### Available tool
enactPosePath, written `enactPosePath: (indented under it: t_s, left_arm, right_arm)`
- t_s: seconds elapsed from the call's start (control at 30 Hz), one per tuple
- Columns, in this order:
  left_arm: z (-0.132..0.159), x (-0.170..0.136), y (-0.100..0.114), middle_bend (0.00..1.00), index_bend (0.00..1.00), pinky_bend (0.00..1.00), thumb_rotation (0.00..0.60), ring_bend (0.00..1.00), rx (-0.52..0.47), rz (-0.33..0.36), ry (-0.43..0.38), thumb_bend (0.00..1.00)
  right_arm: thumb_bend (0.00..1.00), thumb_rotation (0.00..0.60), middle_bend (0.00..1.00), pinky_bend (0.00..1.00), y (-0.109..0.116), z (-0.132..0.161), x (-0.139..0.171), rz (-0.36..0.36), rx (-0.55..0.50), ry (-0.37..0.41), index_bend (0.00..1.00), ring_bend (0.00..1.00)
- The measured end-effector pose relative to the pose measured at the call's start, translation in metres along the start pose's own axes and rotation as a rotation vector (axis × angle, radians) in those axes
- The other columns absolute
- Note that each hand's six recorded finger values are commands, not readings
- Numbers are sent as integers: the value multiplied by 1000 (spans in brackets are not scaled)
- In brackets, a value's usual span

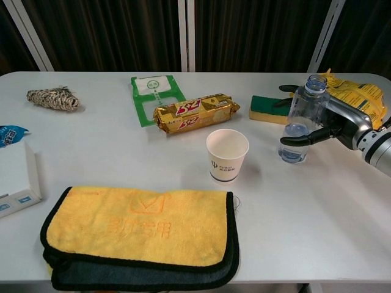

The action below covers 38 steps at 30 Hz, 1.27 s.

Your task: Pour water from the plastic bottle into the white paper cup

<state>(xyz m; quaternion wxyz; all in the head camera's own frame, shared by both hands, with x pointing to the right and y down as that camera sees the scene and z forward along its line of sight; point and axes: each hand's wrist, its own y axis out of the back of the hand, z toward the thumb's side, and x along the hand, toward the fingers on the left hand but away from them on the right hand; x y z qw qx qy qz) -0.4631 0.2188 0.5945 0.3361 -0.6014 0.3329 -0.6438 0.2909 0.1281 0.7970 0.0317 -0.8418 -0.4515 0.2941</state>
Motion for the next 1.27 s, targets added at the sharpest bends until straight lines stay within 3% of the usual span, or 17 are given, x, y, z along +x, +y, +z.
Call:
enactPosePath:
  t_s: [0.43,0.8,0.93,1.07,1.17,1.27]
  left_arm:
    - [4,0,2,120,145,133,490,32,3,11,-8,52]
    - [8,-2,1,120,145,133,488,32,4,13,-20,52]
    - [9,-3,4,120,145,133,488,32,0,24,-19,51]
    - [10,-3,7,111,145,133,487,32,-2,47,-27,51]
    - [13,-2,12,101,144,133,483,32,-4,90,-45,51]
    - [15,-2,16,101,145,133,483,32,-6,134,-62,51]
  right_arm:
    - [0,600,0,0,34,11,22,33,220,23,0,0]
    - [0,600,0,0,79,37,76,-2,590,-75,0,0]
    - [2,600,0,0,102,53,105,-82,756,-122,0,0]
    - [7,600,0,0,132,63,148,-241,927,-222,0,0]
    - [9,600,0,0,154,66,189,-366,986,-320,0,0]
    - [11,600,0,0,167,68,223,-441,994,-390,0,0]
